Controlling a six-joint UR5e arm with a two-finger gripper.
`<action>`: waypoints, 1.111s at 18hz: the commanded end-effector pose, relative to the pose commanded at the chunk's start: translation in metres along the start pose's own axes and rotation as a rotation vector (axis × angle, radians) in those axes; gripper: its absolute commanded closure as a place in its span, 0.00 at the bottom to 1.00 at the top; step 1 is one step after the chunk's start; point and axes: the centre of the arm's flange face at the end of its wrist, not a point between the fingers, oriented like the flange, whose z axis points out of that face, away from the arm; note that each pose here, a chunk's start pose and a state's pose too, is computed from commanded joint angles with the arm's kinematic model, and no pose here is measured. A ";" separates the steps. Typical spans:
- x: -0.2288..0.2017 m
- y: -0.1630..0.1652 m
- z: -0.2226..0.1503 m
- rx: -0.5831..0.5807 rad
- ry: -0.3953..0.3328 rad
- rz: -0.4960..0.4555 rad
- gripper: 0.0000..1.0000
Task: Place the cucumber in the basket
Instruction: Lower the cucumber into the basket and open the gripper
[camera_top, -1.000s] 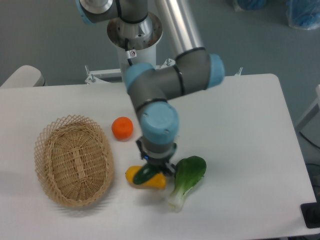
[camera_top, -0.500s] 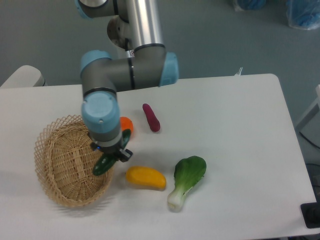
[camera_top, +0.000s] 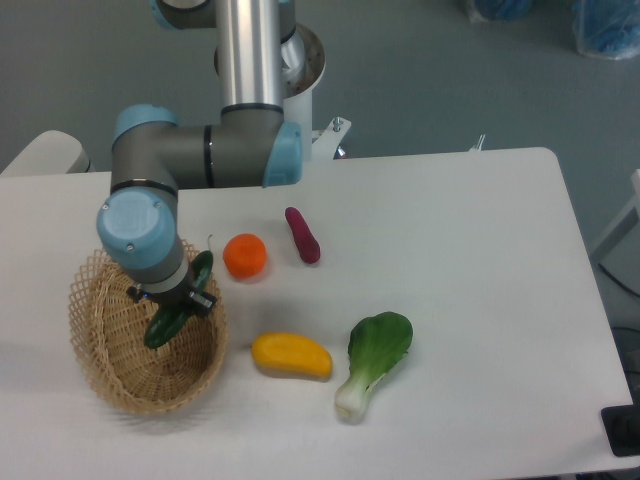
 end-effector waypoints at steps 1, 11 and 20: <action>0.000 -0.001 0.003 -0.001 0.002 -0.002 0.88; -0.001 -0.002 0.006 -0.001 -0.001 0.000 0.00; -0.041 0.002 -0.022 0.046 -0.028 -0.005 0.00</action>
